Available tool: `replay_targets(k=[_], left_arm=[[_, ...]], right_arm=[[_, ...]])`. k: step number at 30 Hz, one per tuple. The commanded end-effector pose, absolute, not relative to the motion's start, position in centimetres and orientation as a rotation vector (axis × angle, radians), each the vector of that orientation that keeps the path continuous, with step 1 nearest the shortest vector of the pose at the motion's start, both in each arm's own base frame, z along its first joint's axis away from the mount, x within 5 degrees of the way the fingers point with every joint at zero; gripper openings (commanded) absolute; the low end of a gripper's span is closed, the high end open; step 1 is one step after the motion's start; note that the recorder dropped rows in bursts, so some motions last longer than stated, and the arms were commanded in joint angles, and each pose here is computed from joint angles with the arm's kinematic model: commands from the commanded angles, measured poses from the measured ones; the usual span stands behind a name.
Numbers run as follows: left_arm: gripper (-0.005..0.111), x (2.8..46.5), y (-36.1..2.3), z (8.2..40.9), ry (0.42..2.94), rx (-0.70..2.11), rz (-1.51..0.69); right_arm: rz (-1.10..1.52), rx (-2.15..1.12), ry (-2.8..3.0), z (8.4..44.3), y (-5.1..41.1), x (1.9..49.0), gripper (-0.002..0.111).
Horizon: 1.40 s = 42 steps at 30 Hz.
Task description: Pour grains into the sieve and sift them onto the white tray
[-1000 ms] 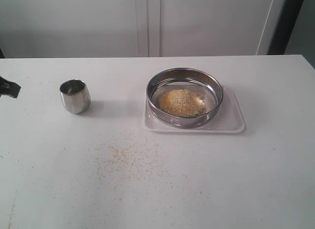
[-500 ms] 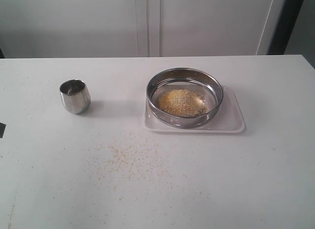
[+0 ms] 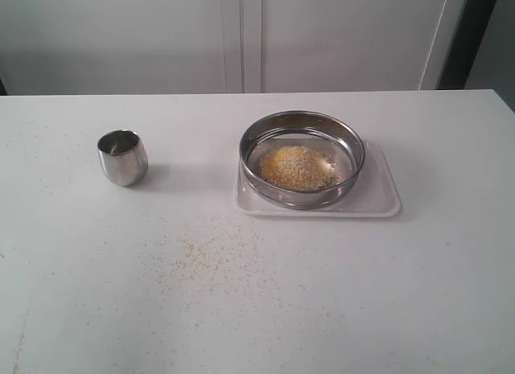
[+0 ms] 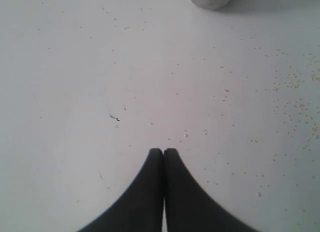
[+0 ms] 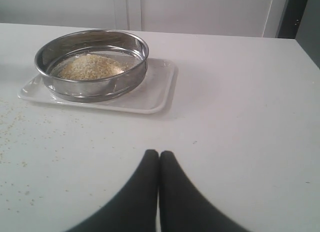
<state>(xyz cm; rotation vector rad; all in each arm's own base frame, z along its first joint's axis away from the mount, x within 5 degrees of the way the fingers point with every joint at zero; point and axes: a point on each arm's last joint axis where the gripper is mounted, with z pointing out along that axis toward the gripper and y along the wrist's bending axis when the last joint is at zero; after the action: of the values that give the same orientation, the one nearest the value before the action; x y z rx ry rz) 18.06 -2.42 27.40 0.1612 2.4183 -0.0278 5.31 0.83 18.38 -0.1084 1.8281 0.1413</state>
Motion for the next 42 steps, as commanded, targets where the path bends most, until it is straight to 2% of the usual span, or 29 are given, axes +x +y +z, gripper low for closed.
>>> replay_targets(k=[1, 18, 22, 27, 31, 36, 39, 42], left_arm=[[0.0, 17.9, -2.4, 27.3, 2.422, 0.145, -0.038], [0.0, 17.9, -2.4, 27.3, 2.422, 0.15, -0.036], [0.0, 17.9, -2.4, 27.3, 2.422, 0.15, -0.036], [0.0, 17.9, -2.4, 27.3, 2.422, 0.15, -0.036], [0.0, 17.9, -2.4, 27.3, 2.421, 0.152, -0.033], [0.0, 17.9, -2.4, 27.3, 2.421, 0.152, -0.033], [0.0, 17.9, -2.4, 27.3, 2.421, 0.152, -0.033], [0.0, 17.9, -2.4, 27.3, 2.421, 0.152, -0.033]], right_arm=[[0.129, -0.105, 1.826, 18.2, 0.8, 5.3, 0.0], [0.132, -0.115, 1.524, 20.9, 0.9, 5.6, 0.0], [0.258, -0.012, 1.333, 22.7, 0.9, 5.3, 0.0], [0.578, 0.188, 1.148, 24.3, 0.8, 4.8, 0.0], [0.611, 0.138, 1.014, 25.5, 1.0, 4.1, 0.0], [0.542, 0.083, 0.938, 29.2, 0.8, 3.1, 0.0], [0.436, 0.04, 0.992, 33.1, 1.0, 4.5, 0.0], [0.39, 0.022, 1.061, 35.1, 1.4, 6.9, 0.0]])
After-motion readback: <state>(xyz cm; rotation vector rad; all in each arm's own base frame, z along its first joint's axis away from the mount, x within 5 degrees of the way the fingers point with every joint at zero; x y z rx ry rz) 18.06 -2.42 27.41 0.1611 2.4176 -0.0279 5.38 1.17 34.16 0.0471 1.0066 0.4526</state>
